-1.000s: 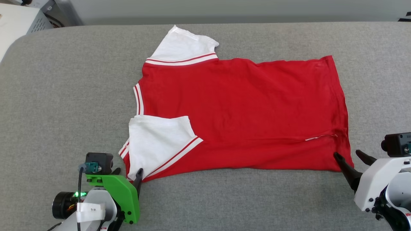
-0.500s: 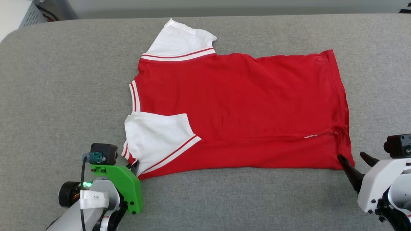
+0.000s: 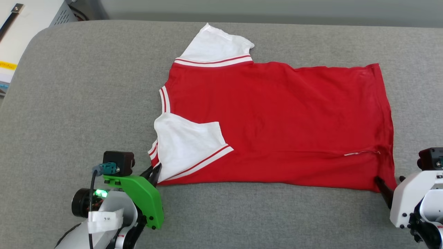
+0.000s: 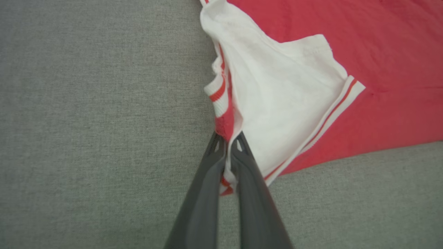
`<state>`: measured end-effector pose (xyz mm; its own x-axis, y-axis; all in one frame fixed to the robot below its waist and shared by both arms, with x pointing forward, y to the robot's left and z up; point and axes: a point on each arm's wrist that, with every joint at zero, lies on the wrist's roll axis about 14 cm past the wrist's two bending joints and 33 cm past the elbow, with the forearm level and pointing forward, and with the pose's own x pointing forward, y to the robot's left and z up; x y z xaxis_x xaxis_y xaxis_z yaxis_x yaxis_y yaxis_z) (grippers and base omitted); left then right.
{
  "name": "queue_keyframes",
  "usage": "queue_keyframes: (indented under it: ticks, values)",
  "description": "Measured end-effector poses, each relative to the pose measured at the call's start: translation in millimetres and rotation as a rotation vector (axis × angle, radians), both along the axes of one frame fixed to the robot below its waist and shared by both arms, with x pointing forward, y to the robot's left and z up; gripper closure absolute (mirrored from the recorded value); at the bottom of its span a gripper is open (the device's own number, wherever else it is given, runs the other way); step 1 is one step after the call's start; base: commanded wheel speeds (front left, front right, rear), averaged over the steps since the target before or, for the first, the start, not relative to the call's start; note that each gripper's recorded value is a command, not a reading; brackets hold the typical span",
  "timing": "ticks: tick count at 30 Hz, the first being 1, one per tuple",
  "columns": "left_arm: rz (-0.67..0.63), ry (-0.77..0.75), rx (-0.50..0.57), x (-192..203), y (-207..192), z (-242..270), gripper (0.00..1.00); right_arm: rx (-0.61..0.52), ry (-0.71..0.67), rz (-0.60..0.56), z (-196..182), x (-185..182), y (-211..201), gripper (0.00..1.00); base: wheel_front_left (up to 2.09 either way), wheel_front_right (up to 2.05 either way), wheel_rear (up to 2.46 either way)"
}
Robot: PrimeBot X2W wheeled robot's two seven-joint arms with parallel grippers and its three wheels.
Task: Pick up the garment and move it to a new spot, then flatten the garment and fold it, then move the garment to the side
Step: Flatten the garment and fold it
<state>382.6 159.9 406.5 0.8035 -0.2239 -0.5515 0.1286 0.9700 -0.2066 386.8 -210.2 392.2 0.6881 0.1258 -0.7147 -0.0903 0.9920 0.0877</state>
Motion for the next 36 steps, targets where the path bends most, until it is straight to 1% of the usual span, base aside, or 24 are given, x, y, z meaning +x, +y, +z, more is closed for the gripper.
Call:
queue_keyframes:
  ticks: [8,9,10,11,16,23,29,33,36]
  values:
    - [0.006,-0.018,-0.005,0.9,0.8,8.2,1.0,-0.018,0.078,-0.023,-20.7,8.5,-1.3,0.0,0.0,0.0,0.0]
    - [0.006,-0.018,-0.004,0.7,1.4,7.9,1.0,-0.012,0.101,-0.023,-24.9,6.4,0.5,0.22,0.0,0.0,0.0]
    - [0.009,-0.017,0.0,0.7,2.2,7.5,1.0,-0.004,0.117,-0.024,-28.0,4.8,2.0,0.74,0.0,0.0,0.0]
    - [0.01,-0.016,0.002,0.7,2.7,7.1,1.0,-0.001,0.121,-0.025,-28.7,4.8,2.2,1.0,0.0,0.0,0.0]
    - [0.01,-0.011,0.011,-0.7,3.6,5.1,1.0,0.009,0.124,-0.037,-28.0,2.7,-0.1,1.0,0.0,0.0,0.0]
    - [0.004,-0.006,0.025,-9.7,4.0,4.3,1.0,0.033,0.085,-0.061,-12.2,-0.9,-5.7,1.0,0.0,0.0,0.0]
    - [-0.013,0.004,0.021,-24.7,0.3,4.7,1.0,0.031,0.095,-0.07,-1.5,-24.1,-17.8,1.0,0.0,0.0,0.0]
    - [-0.023,0.04,0.015,-42.8,-2.1,0.3,1.0,0.037,0.097,-0.069,8.9,-41.3,-23.2,1.0,0.0,0.0,0.0]
    - [-0.036,0.073,0.011,-55.5,-4.0,-3.1,1.0,0.033,0.129,-0.067,11.6,-58.9,-27.5,1.0,0.0,0.0,0.0]
